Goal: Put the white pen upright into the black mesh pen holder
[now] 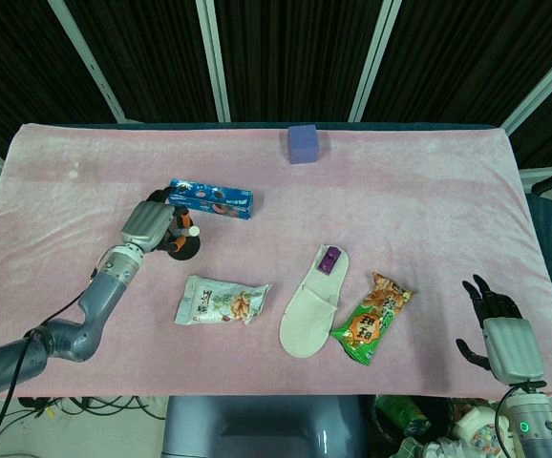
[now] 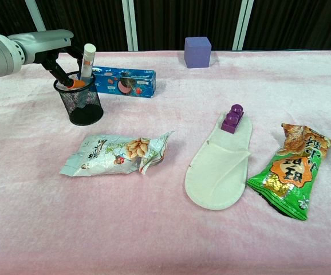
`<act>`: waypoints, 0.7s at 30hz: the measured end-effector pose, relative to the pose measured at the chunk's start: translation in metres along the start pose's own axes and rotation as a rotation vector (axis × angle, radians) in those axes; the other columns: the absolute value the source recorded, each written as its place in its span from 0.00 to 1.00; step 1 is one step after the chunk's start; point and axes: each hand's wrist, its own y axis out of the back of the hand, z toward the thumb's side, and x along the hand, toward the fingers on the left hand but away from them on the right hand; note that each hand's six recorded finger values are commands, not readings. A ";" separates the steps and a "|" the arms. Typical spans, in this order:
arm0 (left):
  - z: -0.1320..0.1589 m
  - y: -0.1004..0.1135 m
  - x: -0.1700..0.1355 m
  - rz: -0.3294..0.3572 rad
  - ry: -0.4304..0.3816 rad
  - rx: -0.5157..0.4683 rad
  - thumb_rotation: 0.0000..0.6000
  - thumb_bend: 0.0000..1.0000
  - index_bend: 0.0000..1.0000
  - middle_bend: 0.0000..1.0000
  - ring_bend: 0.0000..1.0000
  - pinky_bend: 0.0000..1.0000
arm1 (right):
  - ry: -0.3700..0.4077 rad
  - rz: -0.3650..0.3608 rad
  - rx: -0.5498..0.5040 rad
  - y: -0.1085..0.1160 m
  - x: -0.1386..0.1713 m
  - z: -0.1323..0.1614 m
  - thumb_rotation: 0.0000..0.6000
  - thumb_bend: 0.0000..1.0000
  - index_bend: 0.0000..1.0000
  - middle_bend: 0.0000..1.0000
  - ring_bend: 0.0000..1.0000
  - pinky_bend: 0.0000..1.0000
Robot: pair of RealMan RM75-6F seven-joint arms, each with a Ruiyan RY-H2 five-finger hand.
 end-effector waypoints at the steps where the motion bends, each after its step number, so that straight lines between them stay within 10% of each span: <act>1: 0.000 0.000 0.000 -0.001 -0.001 0.000 1.00 0.37 0.56 0.50 0.03 0.10 | 0.000 0.000 0.000 0.000 0.000 0.000 1.00 0.18 0.00 0.02 0.17 0.16; 21: 0.000 0.005 -0.003 0.011 -0.001 -0.004 1.00 0.39 0.56 0.51 0.03 0.10 | -0.002 -0.002 -0.001 0.001 0.001 0.000 1.00 0.18 0.00 0.02 0.17 0.16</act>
